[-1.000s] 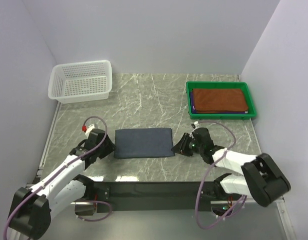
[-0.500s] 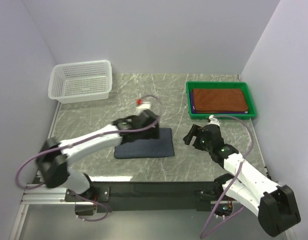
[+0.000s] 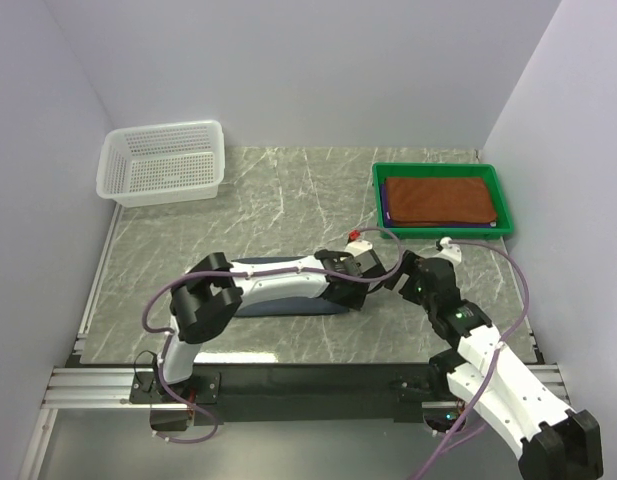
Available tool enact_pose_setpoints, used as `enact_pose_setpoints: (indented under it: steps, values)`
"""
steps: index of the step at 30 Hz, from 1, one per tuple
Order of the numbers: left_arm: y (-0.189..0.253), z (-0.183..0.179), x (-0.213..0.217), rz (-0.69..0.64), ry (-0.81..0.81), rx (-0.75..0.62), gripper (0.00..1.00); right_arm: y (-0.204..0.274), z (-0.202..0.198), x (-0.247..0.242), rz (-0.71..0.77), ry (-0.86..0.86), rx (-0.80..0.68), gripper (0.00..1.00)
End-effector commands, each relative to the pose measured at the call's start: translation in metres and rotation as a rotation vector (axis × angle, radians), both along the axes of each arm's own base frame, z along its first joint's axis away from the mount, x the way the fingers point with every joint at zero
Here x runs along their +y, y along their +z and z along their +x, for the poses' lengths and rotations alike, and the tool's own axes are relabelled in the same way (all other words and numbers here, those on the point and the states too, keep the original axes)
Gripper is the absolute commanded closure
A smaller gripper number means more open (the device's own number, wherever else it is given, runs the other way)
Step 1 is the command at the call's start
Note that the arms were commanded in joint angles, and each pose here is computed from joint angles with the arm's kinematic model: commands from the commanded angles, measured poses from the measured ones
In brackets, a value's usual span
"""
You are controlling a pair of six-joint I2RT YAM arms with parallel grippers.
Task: Fold and stack the towels
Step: Neatly place the folded towel into the bin
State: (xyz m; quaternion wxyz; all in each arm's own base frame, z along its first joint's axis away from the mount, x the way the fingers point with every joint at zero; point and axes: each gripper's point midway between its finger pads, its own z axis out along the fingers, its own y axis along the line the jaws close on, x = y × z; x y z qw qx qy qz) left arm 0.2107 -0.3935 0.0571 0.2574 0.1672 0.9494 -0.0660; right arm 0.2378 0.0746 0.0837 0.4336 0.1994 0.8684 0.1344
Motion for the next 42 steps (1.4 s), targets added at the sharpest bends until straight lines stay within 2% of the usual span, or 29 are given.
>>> enact_pose_setpoints:
  steps: [1, 12, 16, 17, 21, 26, 30, 36, 42]
  values:
    - [0.001, -0.002, -0.01, 0.004, -0.035, 0.015, 0.33, 0.003, 0.001, -0.009, 0.003, -0.055, -0.033, 0.09]
    - [-0.038, -0.011, -0.007, 0.078, -0.042, 0.067, 0.4, -0.003, -0.001, 0.002, 0.037, -0.008, -0.018, 0.1]
    - [-0.054, -0.015, 0.003, 0.1, -0.023, 0.081, 0.58, -0.006, 0.0, 0.009, 0.061, 0.019, -0.009, 0.1]
    - [-0.061, -0.018, 0.01, 0.117, -0.02, 0.09, 0.72, -0.007, 0.0, 0.011, 0.067, 0.025, -0.006, 0.1]
    - [-0.06, -0.017, 0.019, 0.113, -0.004, 0.066, 0.99, -0.005, 0.002, 0.026, 0.125, 0.078, -0.01, 0.1]
    - [-0.028, -0.017, 0.012, -0.021, -0.034, 0.018, 0.99, -0.005, 0.0, 0.058, 0.257, 0.18, 0.035, 0.09]
    - [-0.009, -0.02, 0.005, -0.094, -0.053, 0.011, 0.99, 0.004, 0.005, 0.09, 0.45, 0.237, 0.043, 0.08]
    - [0.004, -0.02, 0.005, -0.132, -0.052, -0.003, 0.99, -0.008, 0.011, 0.115, 0.602, 0.249, 0.147, 0.07]
    - [0.015, -0.016, 0.002, -0.155, -0.048, -0.027, 0.99, -0.032, 0.012, 0.126, 0.695, 0.205, 0.24, 0.07]
